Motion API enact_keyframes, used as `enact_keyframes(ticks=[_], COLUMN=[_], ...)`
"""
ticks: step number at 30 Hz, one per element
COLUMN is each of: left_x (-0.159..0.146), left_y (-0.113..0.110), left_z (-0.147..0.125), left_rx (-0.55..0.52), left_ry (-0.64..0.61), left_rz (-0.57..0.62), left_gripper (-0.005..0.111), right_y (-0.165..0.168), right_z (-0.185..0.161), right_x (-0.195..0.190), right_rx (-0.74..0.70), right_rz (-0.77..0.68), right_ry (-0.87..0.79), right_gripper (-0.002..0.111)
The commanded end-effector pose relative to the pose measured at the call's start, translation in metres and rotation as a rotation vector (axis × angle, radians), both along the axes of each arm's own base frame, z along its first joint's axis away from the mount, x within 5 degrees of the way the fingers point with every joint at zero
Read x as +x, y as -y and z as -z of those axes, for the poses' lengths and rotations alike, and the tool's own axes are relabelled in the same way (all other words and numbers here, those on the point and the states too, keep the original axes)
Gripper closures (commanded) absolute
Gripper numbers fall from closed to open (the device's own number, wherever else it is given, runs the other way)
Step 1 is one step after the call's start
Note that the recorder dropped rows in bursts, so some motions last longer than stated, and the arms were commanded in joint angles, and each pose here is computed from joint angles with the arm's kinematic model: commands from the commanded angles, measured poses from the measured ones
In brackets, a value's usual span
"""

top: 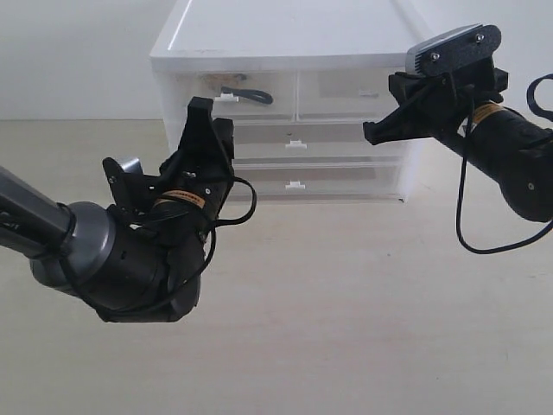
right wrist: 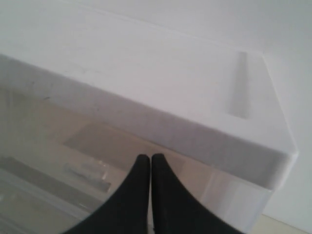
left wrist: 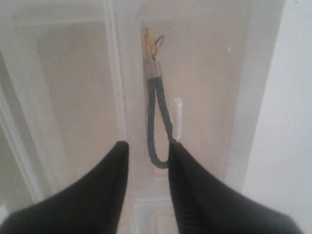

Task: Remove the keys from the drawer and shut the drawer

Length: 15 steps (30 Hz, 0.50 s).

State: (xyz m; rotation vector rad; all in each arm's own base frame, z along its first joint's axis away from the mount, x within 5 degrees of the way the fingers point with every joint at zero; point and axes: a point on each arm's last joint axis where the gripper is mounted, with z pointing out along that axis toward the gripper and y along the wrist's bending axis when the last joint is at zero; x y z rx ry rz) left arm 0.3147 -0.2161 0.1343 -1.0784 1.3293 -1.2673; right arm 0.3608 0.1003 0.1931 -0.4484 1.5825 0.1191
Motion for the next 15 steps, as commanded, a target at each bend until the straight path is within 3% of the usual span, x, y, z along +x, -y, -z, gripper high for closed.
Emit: enact_keyframes(ticks=[1, 3, 15], left_x=[0.001, 0.001, 0.018], left_y=[0.005, 0.005, -0.001], left_z=[-0.005, -0.005, -0.017], left_rx=[-0.015, -0.012, -0.053], left_ry=[0.027, 0.027, 0.066], left_rz=[0.018, 0.018, -0.035], left_gripper=[0.057, 0.051, 0.051], right_y=[0.003, 0.003, 0.004], right_z=[-0.002, -0.002, -0.001], right_x=[0.005, 0.005, 0.005], right_rx=[0.022, 0.022, 0.022], right_rz=[0.033, 0.033, 0.034], right_ry=[-0.001, -0.001, -0.015], right_gripper=[0.109, 0.109, 0.109])
